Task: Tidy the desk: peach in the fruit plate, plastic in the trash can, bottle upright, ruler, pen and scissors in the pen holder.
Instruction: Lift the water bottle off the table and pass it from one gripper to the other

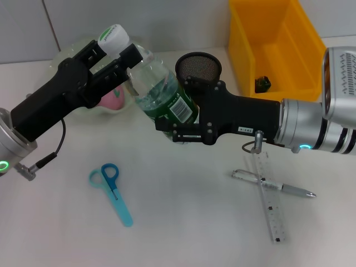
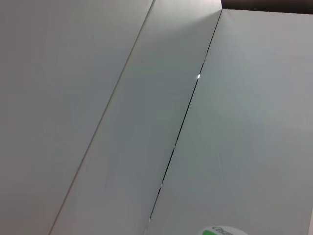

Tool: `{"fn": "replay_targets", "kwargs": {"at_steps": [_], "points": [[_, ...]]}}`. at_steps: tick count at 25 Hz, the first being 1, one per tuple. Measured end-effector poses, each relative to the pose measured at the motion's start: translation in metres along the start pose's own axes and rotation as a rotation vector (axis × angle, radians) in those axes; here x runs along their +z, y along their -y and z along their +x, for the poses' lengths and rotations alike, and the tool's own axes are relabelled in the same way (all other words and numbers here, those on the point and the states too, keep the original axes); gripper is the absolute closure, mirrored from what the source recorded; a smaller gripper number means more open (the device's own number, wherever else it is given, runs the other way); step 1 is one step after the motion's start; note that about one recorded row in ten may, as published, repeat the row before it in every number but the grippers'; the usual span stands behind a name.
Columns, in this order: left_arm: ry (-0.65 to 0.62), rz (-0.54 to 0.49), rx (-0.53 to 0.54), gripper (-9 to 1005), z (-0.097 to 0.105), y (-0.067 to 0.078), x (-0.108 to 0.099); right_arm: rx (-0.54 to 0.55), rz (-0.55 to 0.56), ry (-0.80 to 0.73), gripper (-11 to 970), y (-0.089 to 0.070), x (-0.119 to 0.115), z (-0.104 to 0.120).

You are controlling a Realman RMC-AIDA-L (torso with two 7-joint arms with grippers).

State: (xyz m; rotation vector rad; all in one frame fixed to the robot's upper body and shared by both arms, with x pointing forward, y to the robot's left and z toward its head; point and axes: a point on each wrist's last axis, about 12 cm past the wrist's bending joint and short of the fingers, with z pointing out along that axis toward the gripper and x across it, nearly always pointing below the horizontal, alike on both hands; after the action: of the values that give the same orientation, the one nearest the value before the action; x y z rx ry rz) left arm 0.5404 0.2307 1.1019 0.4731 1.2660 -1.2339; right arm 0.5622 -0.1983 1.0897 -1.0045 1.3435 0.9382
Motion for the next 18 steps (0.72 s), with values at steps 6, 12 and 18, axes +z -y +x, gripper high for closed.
{"fn": "replay_targets", "kwargs": {"at_steps": [6, 12, 18], "points": [[0.003, 0.000, -0.005, 234, 0.0007, 0.0005, -0.0004, -0.020, 0.006, 0.010, 169, -0.0028, 0.0006, 0.0027], [0.009, -0.007, -0.011, 248, 0.0028, 0.0010, -0.0008, -0.026, 0.024, 0.031, 169, -0.0041, 0.0010, 0.0039], [0.012, -0.003, -0.004, 262, 0.0030, 0.0017, -0.0008, -0.022, 0.031, 0.039, 168, -0.0051, 0.0009, 0.0048]]}}
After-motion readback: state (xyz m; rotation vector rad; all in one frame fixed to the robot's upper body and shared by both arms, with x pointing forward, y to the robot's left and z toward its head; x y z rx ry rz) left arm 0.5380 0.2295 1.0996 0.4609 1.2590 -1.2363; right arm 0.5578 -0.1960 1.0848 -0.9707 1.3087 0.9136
